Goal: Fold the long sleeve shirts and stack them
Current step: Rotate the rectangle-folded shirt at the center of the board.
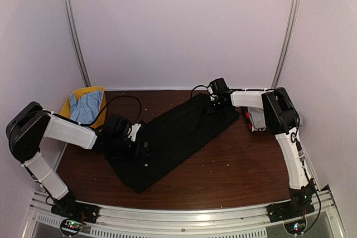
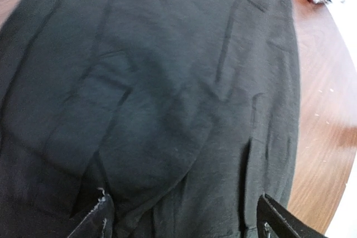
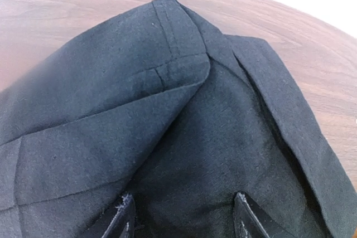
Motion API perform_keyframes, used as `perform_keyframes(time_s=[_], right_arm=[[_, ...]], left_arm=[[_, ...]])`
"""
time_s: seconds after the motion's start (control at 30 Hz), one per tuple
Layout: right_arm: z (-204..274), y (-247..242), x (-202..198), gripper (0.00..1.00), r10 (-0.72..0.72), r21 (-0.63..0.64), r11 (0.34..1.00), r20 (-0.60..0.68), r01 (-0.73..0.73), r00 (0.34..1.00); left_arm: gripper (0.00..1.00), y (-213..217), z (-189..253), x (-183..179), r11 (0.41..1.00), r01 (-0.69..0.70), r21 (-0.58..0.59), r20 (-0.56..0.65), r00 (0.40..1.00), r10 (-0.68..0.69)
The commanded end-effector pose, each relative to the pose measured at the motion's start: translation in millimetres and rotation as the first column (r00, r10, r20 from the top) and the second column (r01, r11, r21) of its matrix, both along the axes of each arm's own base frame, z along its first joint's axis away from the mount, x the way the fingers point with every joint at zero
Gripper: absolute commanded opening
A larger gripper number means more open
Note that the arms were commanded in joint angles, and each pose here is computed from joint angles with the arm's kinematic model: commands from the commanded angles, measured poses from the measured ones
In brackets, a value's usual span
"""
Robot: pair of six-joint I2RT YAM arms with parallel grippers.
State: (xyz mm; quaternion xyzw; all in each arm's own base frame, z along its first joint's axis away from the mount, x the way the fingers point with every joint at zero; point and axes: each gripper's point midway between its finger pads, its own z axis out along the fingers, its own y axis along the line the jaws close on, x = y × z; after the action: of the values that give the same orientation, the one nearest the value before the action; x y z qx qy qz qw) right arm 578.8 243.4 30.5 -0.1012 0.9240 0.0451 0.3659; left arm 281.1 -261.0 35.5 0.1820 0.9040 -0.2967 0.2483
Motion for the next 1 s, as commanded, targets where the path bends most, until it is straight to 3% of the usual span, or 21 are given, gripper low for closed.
perform_keyframes(time_s=[0.0,0.27,0.43,0.8,0.97], right_arm=[[-12.2,-22.5,-11.3,0.62,0.007,-0.086,0.996,-0.083,-0.014,0.997],[61.9,-54.9,-15.1,0.64,-0.064,-0.196,0.978,0.028,0.069,0.998],[79.6,-71.9,-26.8,0.64,-0.118,-0.232,0.965,0.048,0.126,0.992],[21.5,-52.1,-60.7,0.64,-0.082,-0.066,0.995,-0.1,0.076,0.992],[-5.7,-46.4,-69.5,0.63,-0.068,-0.029,0.998,-0.148,0.064,0.987]], left_arm=[[0.89,-28.8,-27.0,-38.4,0.995,0.09,0.038,-0.137,0.987,-0.084],[0.89,-86.6,-22.6,-68.1,0.973,0.2,0.115,-0.115,0.976,-0.187],[0.89,-100.0,-17.1,-75.5,0.963,0.215,0.163,-0.089,0.975,-0.203],[0.92,-87.7,-18.2,-104.5,0.907,0.254,0.337,-0.051,0.967,-0.251],[0.96,-74.4,-6.7,-96.8,0.905,0.196,0.377,0.013,0.976,-0.217]])
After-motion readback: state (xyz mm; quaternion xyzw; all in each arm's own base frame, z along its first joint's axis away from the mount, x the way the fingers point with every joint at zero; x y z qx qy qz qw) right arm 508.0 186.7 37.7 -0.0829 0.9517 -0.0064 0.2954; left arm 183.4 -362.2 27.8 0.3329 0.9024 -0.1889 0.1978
